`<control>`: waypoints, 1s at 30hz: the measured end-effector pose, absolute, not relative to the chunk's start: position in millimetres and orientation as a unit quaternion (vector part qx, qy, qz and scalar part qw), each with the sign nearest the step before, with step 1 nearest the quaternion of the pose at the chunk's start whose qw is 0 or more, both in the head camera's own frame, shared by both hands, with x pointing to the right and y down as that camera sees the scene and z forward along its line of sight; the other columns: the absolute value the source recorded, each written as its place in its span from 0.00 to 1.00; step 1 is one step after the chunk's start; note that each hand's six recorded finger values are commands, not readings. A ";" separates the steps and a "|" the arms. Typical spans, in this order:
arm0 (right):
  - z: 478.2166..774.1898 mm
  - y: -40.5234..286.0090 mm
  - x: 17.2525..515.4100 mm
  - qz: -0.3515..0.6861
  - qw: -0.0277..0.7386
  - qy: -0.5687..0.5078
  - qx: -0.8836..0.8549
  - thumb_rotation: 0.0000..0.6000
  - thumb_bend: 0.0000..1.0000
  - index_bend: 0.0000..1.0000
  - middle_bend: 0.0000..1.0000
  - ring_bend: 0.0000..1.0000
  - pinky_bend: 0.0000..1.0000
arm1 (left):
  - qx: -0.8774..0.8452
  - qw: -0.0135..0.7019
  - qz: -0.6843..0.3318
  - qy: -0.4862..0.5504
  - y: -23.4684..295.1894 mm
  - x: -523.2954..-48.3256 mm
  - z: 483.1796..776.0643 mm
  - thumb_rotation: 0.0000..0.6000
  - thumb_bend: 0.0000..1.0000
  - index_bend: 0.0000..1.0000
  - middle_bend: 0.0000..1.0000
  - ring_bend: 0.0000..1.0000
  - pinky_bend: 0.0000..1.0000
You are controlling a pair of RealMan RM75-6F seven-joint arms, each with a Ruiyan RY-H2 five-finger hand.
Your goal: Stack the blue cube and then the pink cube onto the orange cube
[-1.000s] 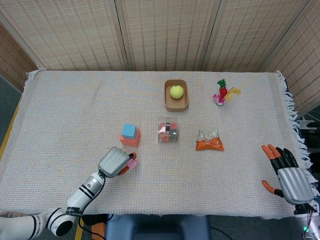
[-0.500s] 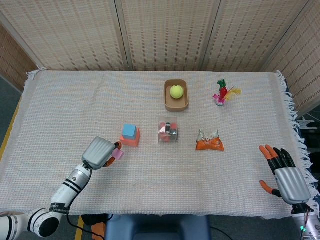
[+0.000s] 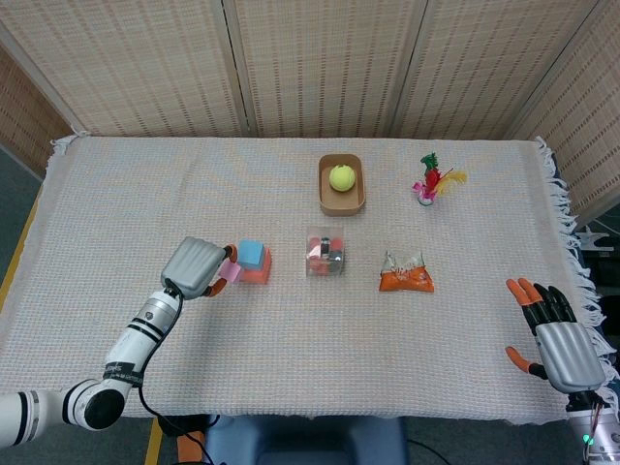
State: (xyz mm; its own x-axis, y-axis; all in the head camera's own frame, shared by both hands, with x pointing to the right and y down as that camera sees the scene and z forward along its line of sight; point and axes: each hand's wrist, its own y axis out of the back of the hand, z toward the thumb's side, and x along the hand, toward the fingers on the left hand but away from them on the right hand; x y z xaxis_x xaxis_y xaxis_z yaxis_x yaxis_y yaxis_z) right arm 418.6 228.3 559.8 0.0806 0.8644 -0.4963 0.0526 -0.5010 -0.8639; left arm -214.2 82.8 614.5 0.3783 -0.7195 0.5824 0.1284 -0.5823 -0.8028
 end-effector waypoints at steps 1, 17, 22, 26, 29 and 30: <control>560.0 228.0 418.9 0.578 0.351 -0.355 -0.645 1.00 0.14 0.00 0.00 0.00 0.00 | -0.722 0.408 -0.519 0.206 79.6 -213.0 614.4 1.00 0.34 0.51 1.00 1.00 1.00; 559.6 225.3 422.4 0.581 0.349 -0.359 -0.642 1.00 0.14 0.00 0.00 0.00 0.00 | -0.701 0.406 -0.547 0.212 47.6 -200.7 628.9 1.00 0.34 0.53 1.00 1.00 1.00; 559.0 224.5 423.8 0.582 0.348 -0.361 -0.640 1.00 0.14 0.00 0.00 0.00 0.00 | -0.693 0.404 -0.556 0.216 43.0 -199.7 633.8 1.00 0.34 0.53 1.00 1.00 1.00; 558.5 224.4 424.1 0.582 0.348 -0.362 -0.640 1.00 0.14 0.00 0.00 0.00 0.00 | -0.691 0.402 -0.559 0.218 41.6 -197.6 636.1 1.00 0.34 0.54 1.00 1.00 1.00; 558.2 224.4 424.2 0.582 0.348 -0.362 -0.640 1.00 0.14 0.00 0.00 0.00 0.00 | -0.689 0.404 -0.559 0.222 40.9 -196.3 636.1 1.00 0.34 0.54 1.00 1.00 1.00; 558.2 224.4 424.2 0.582 0.348 -0.362 -0.640 1.00 0.14 0.00 0.00 0.00 0.00 | -0.688 0.404 -0.559 0.224 40.9 -195.7 636.1 1.00 0.34 0.54 1.00 1.00 1.00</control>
State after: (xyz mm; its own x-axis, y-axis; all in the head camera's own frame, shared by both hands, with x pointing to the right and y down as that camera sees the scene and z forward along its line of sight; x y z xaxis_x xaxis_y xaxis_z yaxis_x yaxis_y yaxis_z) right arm 424.2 224.4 558.2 0.0613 0.8679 -0.4929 0.0591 -0.4962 -0.8662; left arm -195.7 40.9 636.1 0.2736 -0.7610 0.5883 0.1441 -0.5723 -0.8073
